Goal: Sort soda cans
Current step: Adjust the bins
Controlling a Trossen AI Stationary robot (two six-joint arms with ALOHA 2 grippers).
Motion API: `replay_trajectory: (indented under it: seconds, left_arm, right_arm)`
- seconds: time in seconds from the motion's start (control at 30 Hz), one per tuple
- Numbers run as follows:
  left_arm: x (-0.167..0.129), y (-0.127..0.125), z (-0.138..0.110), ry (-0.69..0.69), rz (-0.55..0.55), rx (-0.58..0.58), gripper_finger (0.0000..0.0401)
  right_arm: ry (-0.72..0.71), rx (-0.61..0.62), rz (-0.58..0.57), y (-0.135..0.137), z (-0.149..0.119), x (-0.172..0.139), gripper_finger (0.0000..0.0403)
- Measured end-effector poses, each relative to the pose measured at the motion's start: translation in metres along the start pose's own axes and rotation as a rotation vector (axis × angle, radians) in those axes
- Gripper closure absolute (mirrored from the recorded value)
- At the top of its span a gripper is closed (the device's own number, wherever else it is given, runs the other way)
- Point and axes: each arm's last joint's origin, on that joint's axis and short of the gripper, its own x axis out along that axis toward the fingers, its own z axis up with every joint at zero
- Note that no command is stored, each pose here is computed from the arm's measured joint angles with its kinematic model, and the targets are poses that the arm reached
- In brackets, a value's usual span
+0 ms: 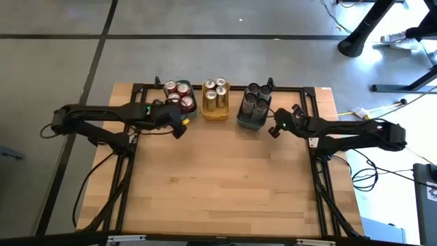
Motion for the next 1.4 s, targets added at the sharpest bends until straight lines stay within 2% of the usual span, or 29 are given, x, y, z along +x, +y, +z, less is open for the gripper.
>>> replay_trajectory:
  seconds: [0.13, 0.3, 0.47, 0.7, 0.93, 1.4]
  left_arm:
    - [-0.001, 0.011, -0.019, 0.068, 0.044, -0.073, 0.0020]
    - [0.001, 0.016, -0.030, 0.106, 0.073, -0.117, 0.0020]
    - [0.001, 0.014, -0.031, 0.113, 0.073, -0.110, 0.0020]
    - [0.000, 0.013, -0.032, 0.111, 0.068, -0.106, 0.0020]
    - [0.000, 0.013, -0.032, 0.109, 0.073, -0.226, 0.0020]
    - [0.001, 0.013, -0.032, 0.107, 0.077, -0.226, 0.0020]
  right_arm:
    - [0.007, -0.030, -0.021, -0.005, 0.002, 0.012, 0.0398]
    - [0.004, -0.110, -0.036, -0.008, 0.006, 0.026, 0.0398]
    - [-0.014, -0.136, -0.011, -0.010, 0.009, 0.042, 0.0398]
    - [-0.116, -0.182, 0.029, -0.015, 0.019, 0.058, 0.0398]
    - [-0.142, -0.209, 0.046, -0.024, 0.022, 0.076, 0.0398]
    - [-0.166, -0.466, 0.045, -0.039, 0.047, 0.110, 0.0398]
